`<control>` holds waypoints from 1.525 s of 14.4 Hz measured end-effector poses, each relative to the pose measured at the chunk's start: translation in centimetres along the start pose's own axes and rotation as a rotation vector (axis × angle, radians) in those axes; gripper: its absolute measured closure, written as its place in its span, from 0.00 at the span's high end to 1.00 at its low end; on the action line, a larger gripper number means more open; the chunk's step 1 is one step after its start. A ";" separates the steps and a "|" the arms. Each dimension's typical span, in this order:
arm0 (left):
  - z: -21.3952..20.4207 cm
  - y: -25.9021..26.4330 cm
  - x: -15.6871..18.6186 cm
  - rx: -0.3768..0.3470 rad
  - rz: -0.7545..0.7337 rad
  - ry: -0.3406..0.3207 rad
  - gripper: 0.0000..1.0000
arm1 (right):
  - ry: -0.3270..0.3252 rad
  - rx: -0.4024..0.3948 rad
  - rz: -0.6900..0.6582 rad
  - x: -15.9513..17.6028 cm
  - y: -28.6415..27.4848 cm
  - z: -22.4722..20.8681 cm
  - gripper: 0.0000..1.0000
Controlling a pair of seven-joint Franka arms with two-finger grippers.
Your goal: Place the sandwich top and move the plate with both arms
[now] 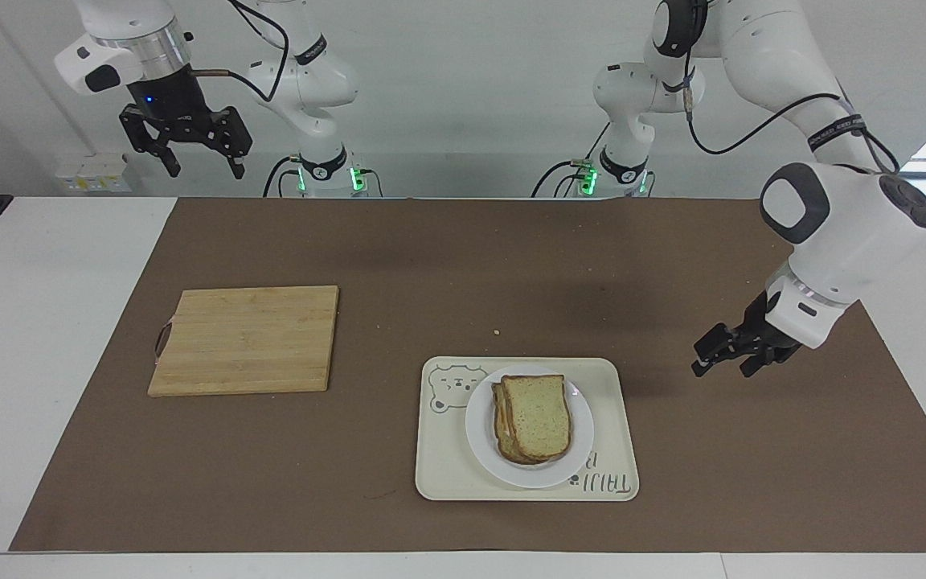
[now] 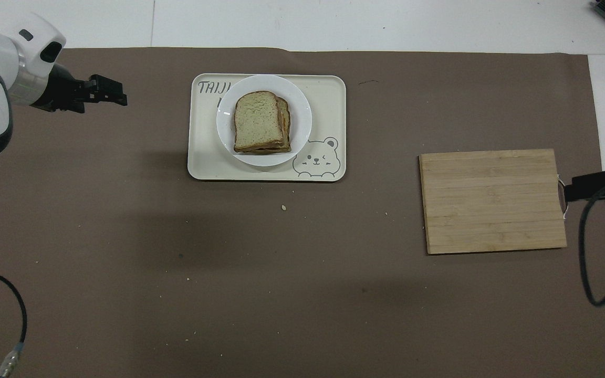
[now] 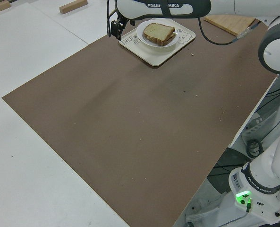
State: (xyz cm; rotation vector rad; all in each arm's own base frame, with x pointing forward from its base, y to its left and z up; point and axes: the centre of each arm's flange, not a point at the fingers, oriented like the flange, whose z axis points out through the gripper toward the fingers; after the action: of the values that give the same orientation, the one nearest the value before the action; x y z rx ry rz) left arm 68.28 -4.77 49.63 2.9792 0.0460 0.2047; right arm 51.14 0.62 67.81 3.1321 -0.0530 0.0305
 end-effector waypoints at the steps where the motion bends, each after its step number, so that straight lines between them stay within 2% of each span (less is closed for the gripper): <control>1: -1.7 -0.2 -0.5 0.036 -0.002 -0.001 1.00 | 0.000 0.000 -0.004 0.0 -0.2 0.0 1.00; 4: -6.8 -0.5 -2.6 0.104 -0.001 -0.018 1.00 | 0.000 0.000 -0.002 0.0 -0.1 0.0 1.00; 8: -13.6 -0.7 -6.0 0.142 0.051 -0.021 1.00 | 0.000 0.000 0.002 0.0 0.1 0.0 1.00; 10: -15.5 -2.9 -7.1 0.149 0.051 -0.023 1.00 | 0.000 0.000 0.004 0.0 0.2 0.0 1.00; 13: -16.4 -6.4 -7.7 0.154 0.009 -0.041 1.00 | 0.000 0.000 0.004 0.0 0.2 0.0 1.00; 17: -16.0 -3.9 -8.7 0.146 0.016 -0.088 1.00 | -0.011 -0.001 0.011 -0.1 0.6 0.1 1.00; 22: -15.9 -3.4 -10.4 0.143 0.029 -0.105 1.00 | -0.018 -0.013 -0.011 -0.2 0.9 0.2 1.00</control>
State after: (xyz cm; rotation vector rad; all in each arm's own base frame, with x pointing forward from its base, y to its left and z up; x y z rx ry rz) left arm 55.71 0.57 63.29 3.1289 0.0056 0.0498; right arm 50.96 -0.25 67.64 3.1195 -0.0364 0.0021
